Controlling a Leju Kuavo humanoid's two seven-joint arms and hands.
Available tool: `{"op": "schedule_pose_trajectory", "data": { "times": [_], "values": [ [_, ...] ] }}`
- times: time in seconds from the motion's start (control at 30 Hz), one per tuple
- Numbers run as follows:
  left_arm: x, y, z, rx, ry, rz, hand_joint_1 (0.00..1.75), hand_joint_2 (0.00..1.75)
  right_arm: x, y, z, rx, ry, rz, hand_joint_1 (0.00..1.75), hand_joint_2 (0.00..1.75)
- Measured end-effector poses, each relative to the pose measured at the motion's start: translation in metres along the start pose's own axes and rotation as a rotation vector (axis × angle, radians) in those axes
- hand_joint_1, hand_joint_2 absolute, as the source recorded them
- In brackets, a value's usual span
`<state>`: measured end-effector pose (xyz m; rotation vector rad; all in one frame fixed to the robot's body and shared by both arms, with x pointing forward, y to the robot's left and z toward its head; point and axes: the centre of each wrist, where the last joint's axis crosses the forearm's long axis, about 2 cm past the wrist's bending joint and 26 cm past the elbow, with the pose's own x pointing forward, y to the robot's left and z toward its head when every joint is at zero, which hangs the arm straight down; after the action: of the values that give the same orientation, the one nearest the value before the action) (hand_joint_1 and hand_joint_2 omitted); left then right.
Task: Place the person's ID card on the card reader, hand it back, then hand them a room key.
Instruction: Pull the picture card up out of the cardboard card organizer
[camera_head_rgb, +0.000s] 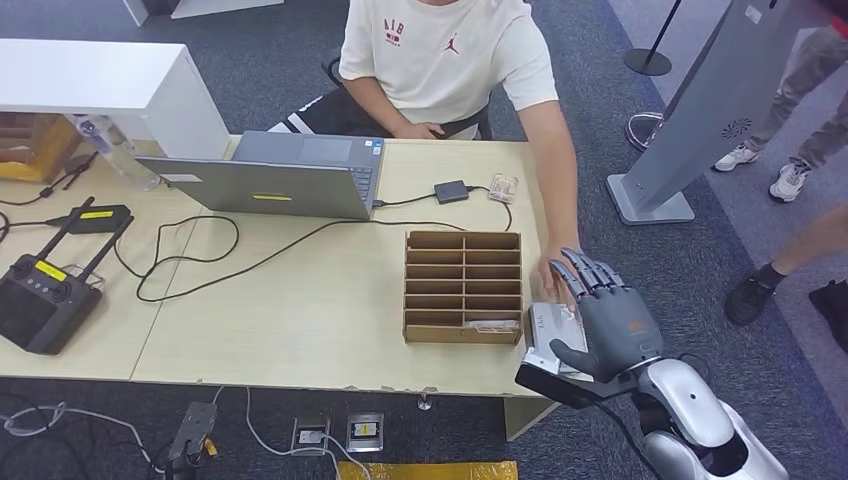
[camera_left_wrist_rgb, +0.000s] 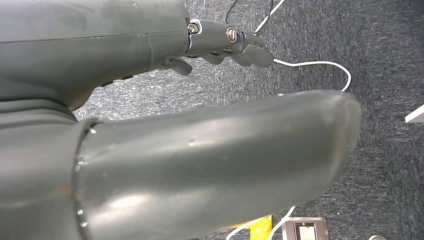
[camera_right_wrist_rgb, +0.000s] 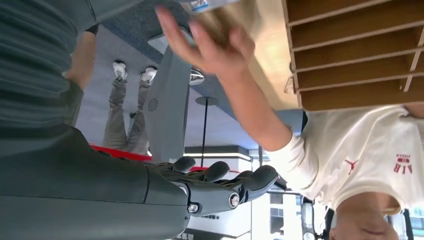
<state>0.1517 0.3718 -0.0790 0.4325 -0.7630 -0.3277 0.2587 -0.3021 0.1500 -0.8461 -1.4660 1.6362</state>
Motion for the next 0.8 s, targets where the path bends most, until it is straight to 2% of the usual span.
{"op": "schedule_pose_trajectory", "data": {
  "times": [0.4,0.8],
  "values": [
    [-0.003,-0.001,0.001,-0.008,0.011,-0.005,0.0,0.0,0.006,0.013,-0.002,0.082,-0.044,-0.071,0.0,1.75],
    [-0.002,-0.001,0.001,-0.017,0.009,-0.009,0.0,0.0,0.013,0.015,-0.02,0.077,-0.109,-0.139,0.0,1.75]
  ]
}}
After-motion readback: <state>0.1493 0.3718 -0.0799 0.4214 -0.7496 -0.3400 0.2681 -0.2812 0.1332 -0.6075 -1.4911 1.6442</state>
